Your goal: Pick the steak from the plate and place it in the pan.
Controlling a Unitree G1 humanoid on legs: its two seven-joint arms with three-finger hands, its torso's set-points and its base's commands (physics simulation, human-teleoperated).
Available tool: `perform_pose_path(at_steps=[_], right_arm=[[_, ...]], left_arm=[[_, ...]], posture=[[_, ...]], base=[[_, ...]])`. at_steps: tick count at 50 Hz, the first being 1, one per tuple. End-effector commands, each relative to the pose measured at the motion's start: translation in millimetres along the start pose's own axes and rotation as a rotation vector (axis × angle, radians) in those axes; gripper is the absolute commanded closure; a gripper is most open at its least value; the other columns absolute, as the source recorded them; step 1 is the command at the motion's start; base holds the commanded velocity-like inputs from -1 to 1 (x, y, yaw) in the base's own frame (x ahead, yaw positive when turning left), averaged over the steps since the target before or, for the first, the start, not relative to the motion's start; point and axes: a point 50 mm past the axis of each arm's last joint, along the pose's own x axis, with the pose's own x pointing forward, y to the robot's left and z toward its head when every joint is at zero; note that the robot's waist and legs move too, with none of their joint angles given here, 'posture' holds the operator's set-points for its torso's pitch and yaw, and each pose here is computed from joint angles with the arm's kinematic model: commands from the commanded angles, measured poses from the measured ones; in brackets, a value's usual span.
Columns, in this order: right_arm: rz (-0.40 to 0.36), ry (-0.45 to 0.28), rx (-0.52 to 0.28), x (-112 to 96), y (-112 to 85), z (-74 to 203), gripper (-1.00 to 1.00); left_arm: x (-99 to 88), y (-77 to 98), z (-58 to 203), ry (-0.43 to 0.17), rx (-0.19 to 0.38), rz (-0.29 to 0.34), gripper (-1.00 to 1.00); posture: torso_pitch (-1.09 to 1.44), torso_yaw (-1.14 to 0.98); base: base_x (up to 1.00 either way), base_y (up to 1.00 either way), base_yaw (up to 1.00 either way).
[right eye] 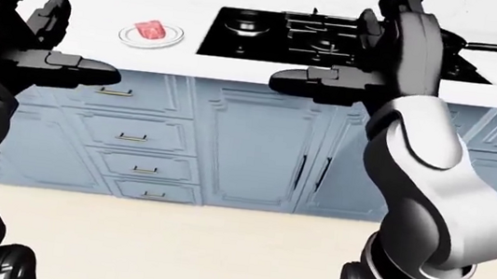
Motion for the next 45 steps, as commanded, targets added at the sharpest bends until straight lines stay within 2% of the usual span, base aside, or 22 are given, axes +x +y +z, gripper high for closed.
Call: perform_pose_path(at_steps=[1, 9, 19, 45], right_arm=[[-0.008, -0.057, 0.0, -0.7, -1.1, 10.6, -1.0], [-0.003, -0.051, -0.009, 0.2, -0.3, 8.2, -1.0], [-0.002, -0.072, 0.004, -0.7, -1.4, 12.9, -1.0], [0.007, -0.069, 0.002, -1.6, 0.5, 12.1, -1.0]], left_arm=[[-0.9, 0.4, 12.6, -0.067, -0.001, 0.003, -1.0], [0.0, 0.6, 13.1, -0.068, -0.001, 0.002, -1.0], [-1.0, 0.0, 13.3, -0.067, -0.001, 0.002, -1.0], [-0.7, 0.0, 13.4, -0.066, 0.0, 0.001, -1.0]], posture=[[0.0, 0.0], [0.0, 0.0], [0.0, 0.0], [0.0, 0.0]], base=[[0.05, 0.46, 0.0], [0.04, 0.4, 0.0], [0.0, 0.0, 0.0], [0.23, 0.0, 0.0]])
